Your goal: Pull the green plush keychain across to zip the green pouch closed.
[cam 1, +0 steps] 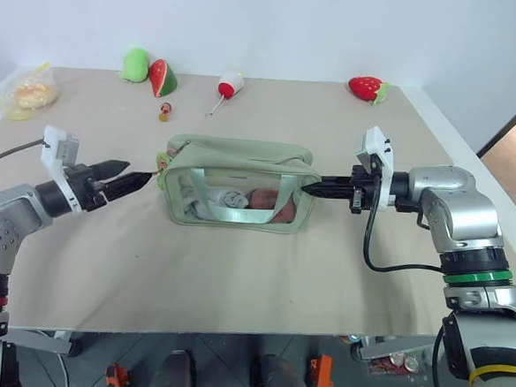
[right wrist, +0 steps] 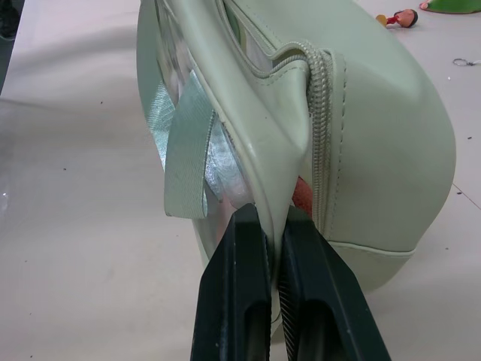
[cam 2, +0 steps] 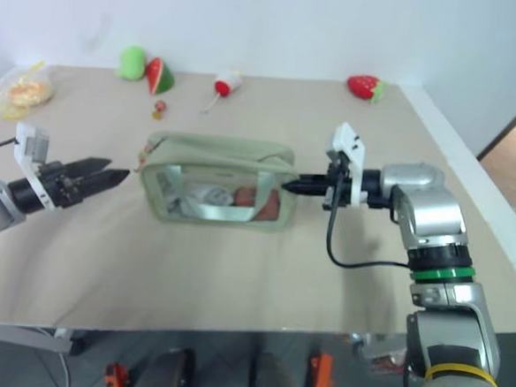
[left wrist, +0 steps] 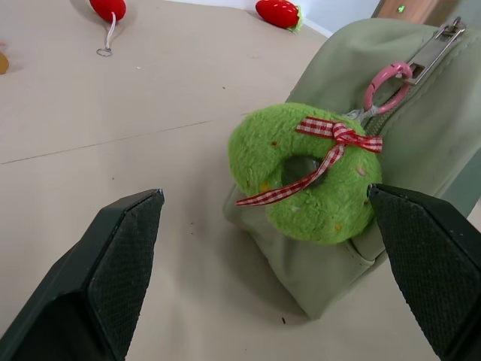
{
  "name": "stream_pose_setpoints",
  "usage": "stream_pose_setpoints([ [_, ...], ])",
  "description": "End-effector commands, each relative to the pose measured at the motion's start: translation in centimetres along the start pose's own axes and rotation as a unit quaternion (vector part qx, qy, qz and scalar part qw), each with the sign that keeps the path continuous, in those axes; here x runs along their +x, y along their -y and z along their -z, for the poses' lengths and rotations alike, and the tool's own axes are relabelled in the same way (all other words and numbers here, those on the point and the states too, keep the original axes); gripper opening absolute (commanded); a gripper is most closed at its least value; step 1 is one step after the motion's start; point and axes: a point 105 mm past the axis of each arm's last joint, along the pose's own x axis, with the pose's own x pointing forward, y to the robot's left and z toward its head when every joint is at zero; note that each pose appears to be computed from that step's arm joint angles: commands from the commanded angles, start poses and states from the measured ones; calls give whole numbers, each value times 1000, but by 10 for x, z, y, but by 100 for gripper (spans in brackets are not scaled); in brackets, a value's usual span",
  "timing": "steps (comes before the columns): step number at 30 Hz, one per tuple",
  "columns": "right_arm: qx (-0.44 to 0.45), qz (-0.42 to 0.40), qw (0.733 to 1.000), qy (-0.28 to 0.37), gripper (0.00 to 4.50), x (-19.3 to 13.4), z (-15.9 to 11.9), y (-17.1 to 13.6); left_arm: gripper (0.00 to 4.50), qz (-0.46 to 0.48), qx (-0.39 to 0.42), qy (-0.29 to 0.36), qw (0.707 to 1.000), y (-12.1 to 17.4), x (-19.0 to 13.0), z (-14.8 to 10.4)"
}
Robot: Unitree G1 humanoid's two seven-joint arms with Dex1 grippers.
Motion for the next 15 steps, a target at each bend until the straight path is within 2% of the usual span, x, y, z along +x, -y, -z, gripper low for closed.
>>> stream_pose_setpoints([
  [1,-21,-1,1000,2,2,-2,-7,-2,450,0,12,14,1000,0,1,-8],
  [10,-24,1,1000,0,2,-4,-6,-5,450,-10,-7,33,999,-9,13,-15],
  [15,-23,7,1000,1,2,-6,-6,-5,450,5,-2,16,1000,-5,22,-10],
])
